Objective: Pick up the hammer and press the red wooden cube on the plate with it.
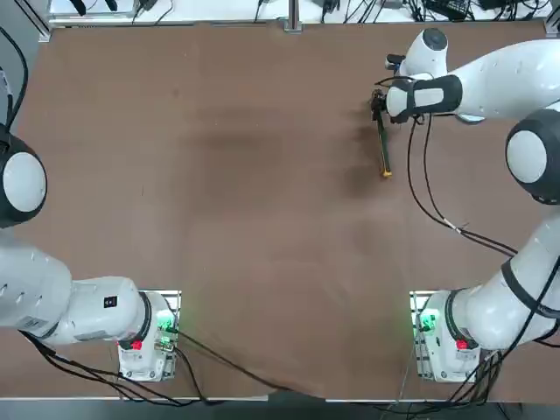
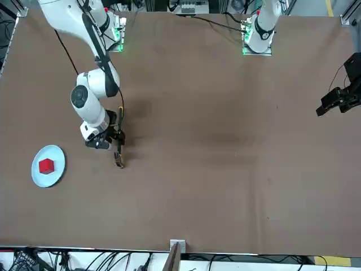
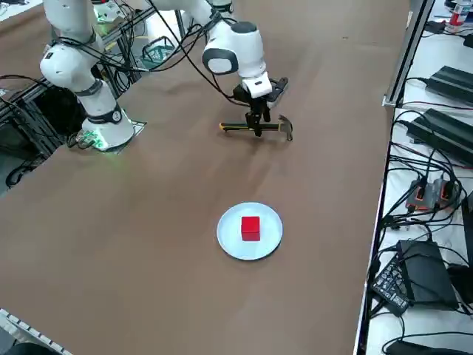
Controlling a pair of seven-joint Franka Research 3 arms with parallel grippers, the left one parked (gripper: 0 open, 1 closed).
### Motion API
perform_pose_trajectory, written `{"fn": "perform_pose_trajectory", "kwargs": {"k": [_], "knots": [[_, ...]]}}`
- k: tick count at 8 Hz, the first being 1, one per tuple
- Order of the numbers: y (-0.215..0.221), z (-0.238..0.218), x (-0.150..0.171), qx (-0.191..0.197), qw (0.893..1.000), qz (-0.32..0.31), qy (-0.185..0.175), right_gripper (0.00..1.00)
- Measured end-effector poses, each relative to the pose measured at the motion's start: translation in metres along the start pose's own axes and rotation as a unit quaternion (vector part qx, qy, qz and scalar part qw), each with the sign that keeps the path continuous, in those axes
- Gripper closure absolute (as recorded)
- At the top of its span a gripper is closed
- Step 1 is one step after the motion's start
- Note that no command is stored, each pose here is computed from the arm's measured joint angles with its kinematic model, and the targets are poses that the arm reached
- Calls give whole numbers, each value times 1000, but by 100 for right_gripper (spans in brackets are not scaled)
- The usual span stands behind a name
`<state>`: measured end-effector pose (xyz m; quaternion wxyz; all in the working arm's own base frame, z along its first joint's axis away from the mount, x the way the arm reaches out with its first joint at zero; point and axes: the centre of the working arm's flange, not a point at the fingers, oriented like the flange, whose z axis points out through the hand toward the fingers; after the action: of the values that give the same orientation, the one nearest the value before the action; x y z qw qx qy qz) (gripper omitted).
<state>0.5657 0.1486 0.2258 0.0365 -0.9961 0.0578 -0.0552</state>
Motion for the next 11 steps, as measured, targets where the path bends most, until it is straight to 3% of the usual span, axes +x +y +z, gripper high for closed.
{"fn": "perform_pose_trajectory", "kwargs": {"k": [1,3,7,8,10,11], "knots": [[-1,3,2,0,1000,1,1,18],[-2,4,5,1,1000,1,2,33],[-1,12,5,1,1000,2,4,39],[-2,12,4,1,1000,1,4,46],[-2,9,8,3,1000,2,9,79],[1,5,12,2,1000,7,12,79]]}}
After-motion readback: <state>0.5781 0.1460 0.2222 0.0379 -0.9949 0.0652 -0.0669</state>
